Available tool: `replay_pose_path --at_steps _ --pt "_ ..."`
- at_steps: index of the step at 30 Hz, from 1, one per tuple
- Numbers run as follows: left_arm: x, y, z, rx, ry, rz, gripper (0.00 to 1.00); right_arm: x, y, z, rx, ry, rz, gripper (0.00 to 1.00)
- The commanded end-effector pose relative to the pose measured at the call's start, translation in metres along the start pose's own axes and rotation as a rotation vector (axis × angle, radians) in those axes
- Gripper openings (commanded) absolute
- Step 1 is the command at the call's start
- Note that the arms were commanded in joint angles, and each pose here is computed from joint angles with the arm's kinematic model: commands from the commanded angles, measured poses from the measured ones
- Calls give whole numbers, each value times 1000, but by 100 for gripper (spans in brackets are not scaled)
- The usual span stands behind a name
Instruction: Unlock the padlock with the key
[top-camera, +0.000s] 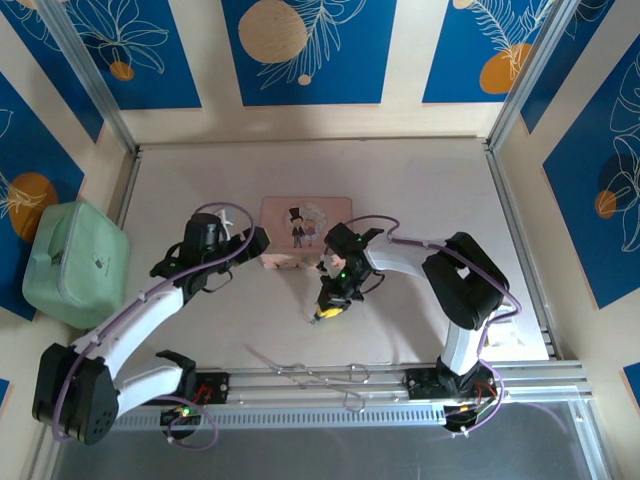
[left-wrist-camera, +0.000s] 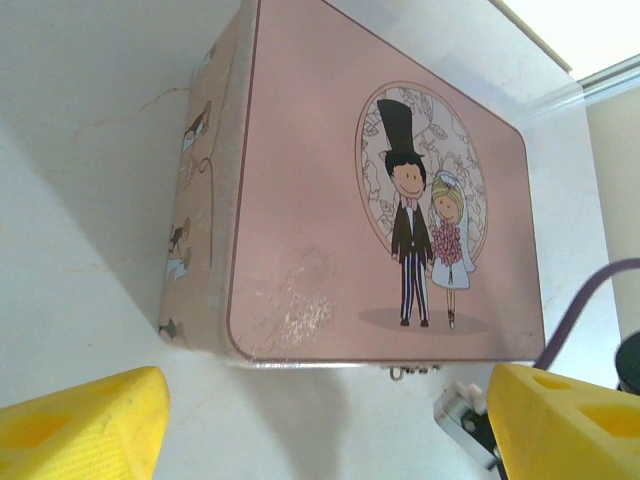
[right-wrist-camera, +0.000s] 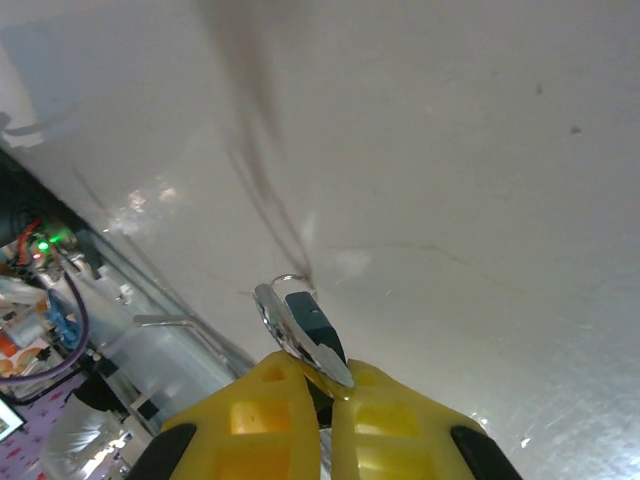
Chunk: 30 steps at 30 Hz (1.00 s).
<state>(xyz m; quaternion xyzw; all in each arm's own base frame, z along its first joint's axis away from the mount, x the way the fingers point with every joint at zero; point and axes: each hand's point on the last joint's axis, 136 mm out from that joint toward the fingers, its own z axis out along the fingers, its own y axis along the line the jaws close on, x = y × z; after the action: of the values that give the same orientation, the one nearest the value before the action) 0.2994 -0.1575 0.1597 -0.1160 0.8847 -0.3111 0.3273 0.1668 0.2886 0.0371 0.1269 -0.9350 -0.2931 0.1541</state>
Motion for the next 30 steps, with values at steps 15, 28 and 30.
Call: replay_pose_path --at_steps 15,28,30 --pt "4 -12 -31 28 4 54 82 -9 -13 -23 106 -102 24 46" --pt "-20 -88 -59 169 -22 348 93 29 49 -178 207 -586 -160 70" --pt "-37 -96 -71 159 -90 385 97 36 48 -210 280 -738 -181 73"
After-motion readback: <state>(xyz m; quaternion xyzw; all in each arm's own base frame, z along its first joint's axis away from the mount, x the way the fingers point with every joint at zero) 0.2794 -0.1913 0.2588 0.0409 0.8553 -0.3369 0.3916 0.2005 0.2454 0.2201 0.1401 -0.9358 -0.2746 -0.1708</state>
